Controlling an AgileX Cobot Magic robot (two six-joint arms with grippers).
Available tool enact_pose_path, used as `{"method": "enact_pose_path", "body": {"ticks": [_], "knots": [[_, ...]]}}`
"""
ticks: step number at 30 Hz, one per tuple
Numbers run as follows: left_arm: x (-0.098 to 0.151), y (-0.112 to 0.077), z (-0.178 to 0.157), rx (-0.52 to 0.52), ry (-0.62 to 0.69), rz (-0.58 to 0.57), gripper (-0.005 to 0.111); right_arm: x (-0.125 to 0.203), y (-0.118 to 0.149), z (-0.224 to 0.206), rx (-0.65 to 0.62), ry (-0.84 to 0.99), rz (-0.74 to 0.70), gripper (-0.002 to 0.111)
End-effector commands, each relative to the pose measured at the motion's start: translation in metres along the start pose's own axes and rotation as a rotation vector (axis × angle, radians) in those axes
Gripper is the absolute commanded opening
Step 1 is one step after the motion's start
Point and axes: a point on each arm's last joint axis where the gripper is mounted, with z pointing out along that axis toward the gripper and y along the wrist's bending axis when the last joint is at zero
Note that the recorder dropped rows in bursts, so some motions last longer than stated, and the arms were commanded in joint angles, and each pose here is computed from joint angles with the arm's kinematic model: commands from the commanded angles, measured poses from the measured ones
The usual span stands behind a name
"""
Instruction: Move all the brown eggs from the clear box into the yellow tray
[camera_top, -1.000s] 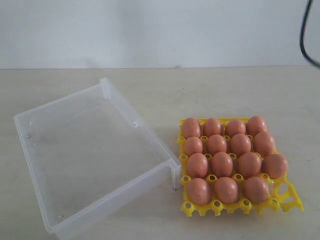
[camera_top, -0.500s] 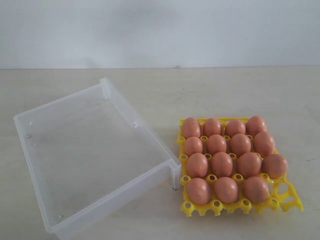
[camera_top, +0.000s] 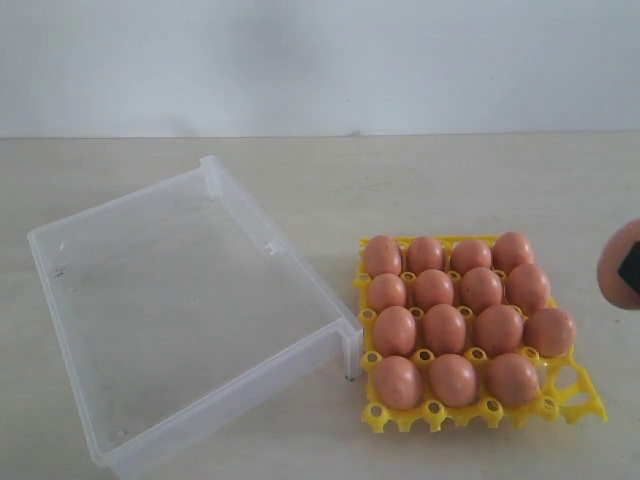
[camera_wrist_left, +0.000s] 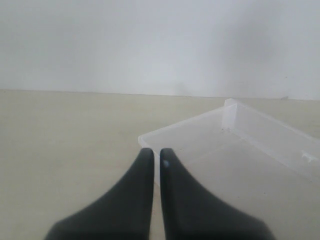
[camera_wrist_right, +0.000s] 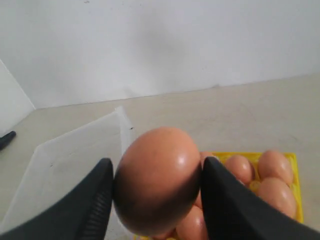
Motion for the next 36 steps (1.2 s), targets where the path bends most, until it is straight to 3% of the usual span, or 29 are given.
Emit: {"method": "enact_pose_path", "body": {"ticks": [1,5,8,13,17,23,26,32,34,36], "knots": [[0.001,0.0,0.0,-0.002,-0.001,-0.001,0.004,-0.015,0.008,0.021,-0.028,0.0,-0.122,0.0],[0.001,0.0,0.0,-0.002,-0.001,-0.001,0.004,-0.029,0.005,0.053,0.051,0.07,-0.255,0.0],[0.001,0.0,0.0,-0.002,-0.001,-0.001,0.004,-0.047,-0.018,0.079,0.205,0.11,-0.338,0.0],[0.001,0.0,0.0,-0.002,-0.001,-0.001,0.004,-0.084,-0.085,0.102,0.517,0.082,-0.228,0.0],[0.001,0.0,0.0,-0.002,-0.001,-0.001,0.004,-0.091,-0.114,0.108,0.614,0.089,-0.152,0.0],[0.001,0.0,0.0,-0.002,-0.001,-0.001,0.004,-0.079,-0.109,0.127,0.53,0.182,-0.313,0.0],[0.001,0.0,0.0,-0.002,-0.001,-0.001,0.004,-0.083,-0.108,0.139,0.487,0.085,-0.293,0.0],[0.0,0.0,0.0,-0.002,-0.005,-0.001,0.004,-0.117,-0.116,0.174,0.421,-0.129,0.072,0.0],[0.0,0.0,0.0,-0.002,-0.005,-0.001,0.004,-0.123,-0.112,0.183,0.322,-0.18,0.148,0.0],[0.0,0.0,0.0,-0.002,-0.005,-0.001,0.004,-0.129,-0.096,0.191,0.102,-0.236,0.201,0.0]]}}
